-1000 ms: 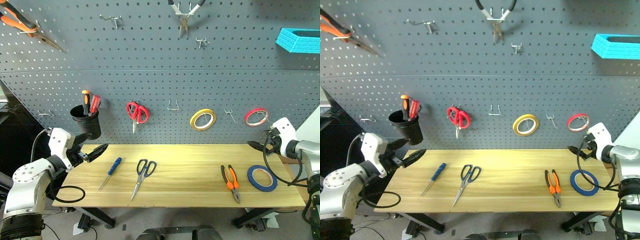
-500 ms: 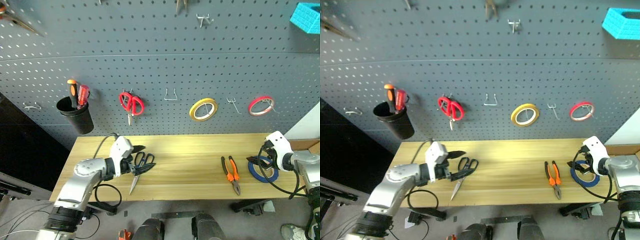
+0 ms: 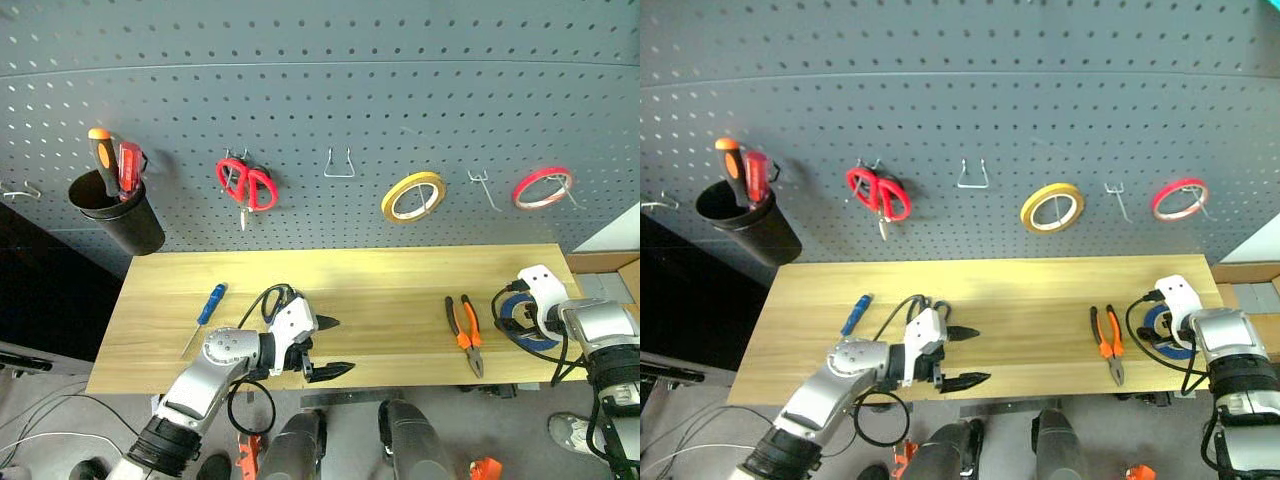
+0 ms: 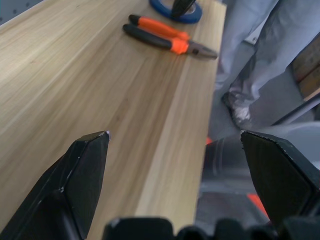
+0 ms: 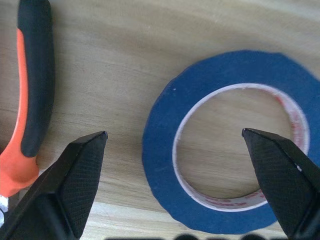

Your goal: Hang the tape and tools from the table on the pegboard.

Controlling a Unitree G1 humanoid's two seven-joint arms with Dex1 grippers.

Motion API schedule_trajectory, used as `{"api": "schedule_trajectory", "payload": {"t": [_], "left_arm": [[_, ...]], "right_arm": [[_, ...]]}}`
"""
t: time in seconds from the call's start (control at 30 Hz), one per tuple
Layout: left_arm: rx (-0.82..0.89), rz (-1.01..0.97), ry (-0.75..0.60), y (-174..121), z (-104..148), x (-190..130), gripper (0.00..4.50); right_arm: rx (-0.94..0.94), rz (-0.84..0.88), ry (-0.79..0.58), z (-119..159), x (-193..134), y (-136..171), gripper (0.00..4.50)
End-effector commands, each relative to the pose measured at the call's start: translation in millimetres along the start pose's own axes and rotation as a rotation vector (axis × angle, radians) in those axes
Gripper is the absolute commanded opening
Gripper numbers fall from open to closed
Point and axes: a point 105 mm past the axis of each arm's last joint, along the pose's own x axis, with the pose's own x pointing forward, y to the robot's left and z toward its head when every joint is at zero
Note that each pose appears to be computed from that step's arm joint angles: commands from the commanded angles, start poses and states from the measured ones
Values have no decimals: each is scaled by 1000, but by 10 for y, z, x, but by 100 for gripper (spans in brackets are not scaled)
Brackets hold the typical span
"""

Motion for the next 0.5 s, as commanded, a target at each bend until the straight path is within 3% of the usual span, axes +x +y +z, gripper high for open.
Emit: {"api": "schedule_trajectory", "payload": {"t": [0.03, 0.07, 0.17, 0.4, 0.5], "left_arm": [[17, 1, -37, -68, 138, -31, 448], [18, 2, -37, -78, 151, -45, 448], [17, 19, -43, -65, 196, -98, 450], [29, 45, -37, 40, 238, -183, 450], [41, 37, -60, 92, 331, -181, 450]], "right_arm": [[43, -14, 49, -87, 19, -23, 450], [58, -19, 65, -118, 30, -29, 450], [91, -35, 92, -197, 59, -44, 390], [93, -15, 44, -136, 58, 19, 146], [-40, -86, 49, -100, -55, -80, 45]]}}
